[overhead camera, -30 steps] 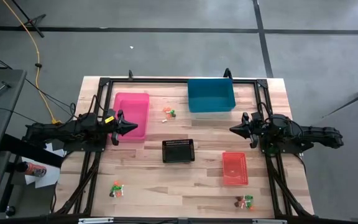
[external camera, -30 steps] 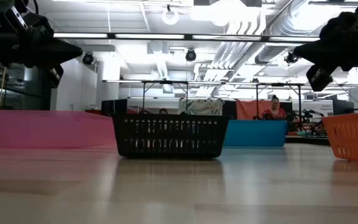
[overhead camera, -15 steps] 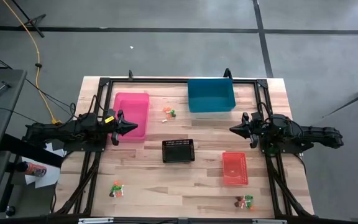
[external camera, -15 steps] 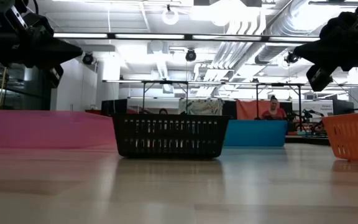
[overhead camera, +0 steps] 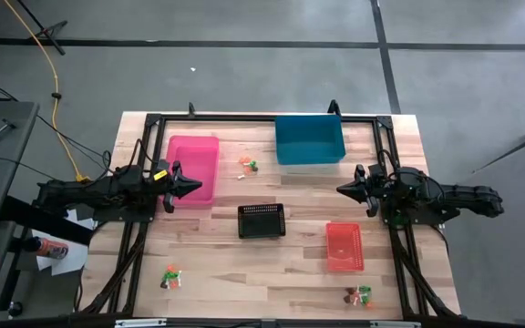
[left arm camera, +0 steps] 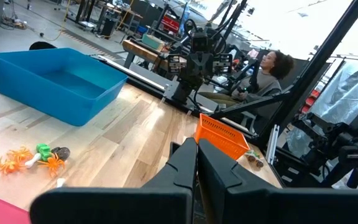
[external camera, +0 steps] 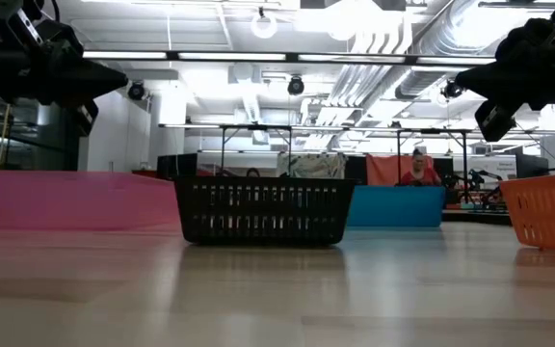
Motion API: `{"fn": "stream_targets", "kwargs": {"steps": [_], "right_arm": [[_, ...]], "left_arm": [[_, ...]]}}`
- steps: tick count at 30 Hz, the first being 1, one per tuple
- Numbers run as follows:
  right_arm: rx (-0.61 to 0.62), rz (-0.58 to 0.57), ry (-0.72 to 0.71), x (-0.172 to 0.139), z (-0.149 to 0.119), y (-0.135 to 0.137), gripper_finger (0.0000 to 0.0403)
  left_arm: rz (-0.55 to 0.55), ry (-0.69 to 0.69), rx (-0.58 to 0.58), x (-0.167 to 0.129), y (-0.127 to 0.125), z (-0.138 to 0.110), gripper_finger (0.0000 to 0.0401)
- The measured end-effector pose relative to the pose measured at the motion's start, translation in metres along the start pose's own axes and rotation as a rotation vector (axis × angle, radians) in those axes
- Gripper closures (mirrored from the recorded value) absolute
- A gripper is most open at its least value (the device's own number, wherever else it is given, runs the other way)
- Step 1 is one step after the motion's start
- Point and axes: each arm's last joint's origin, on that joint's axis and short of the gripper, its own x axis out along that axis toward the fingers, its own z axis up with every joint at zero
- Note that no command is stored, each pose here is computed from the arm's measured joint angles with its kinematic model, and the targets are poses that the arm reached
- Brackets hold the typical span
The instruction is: Sort Halloween decoration
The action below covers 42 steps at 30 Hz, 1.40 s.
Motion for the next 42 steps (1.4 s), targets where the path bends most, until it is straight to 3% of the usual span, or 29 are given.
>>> {"fn": "stream_targets", "kwargs": {"steps": [23, 35, 42], "right_arm": [[-0.001, -0.003, -0.002, 0.0, 0.0001, -0.0001, 0.0402], [-0.112, -0.2, -0.089, -0.0007, 0.0029, -0.0056, 0.0402], [-0.112, -0.201, -0.09, -0.0007, 0.0029, -0.0056, 0.0402]], "left_arm": [[0.0, 0.0, 0.0, 0.0, 0.0, 0.0, 0.0398], [0.0, 0.0, 0.0, 0.0, 0.0, 0.0, 0.0398], [0.0, 0.0, 0.0, 0.0, 0.0, 0.0, 0.0398]]}}
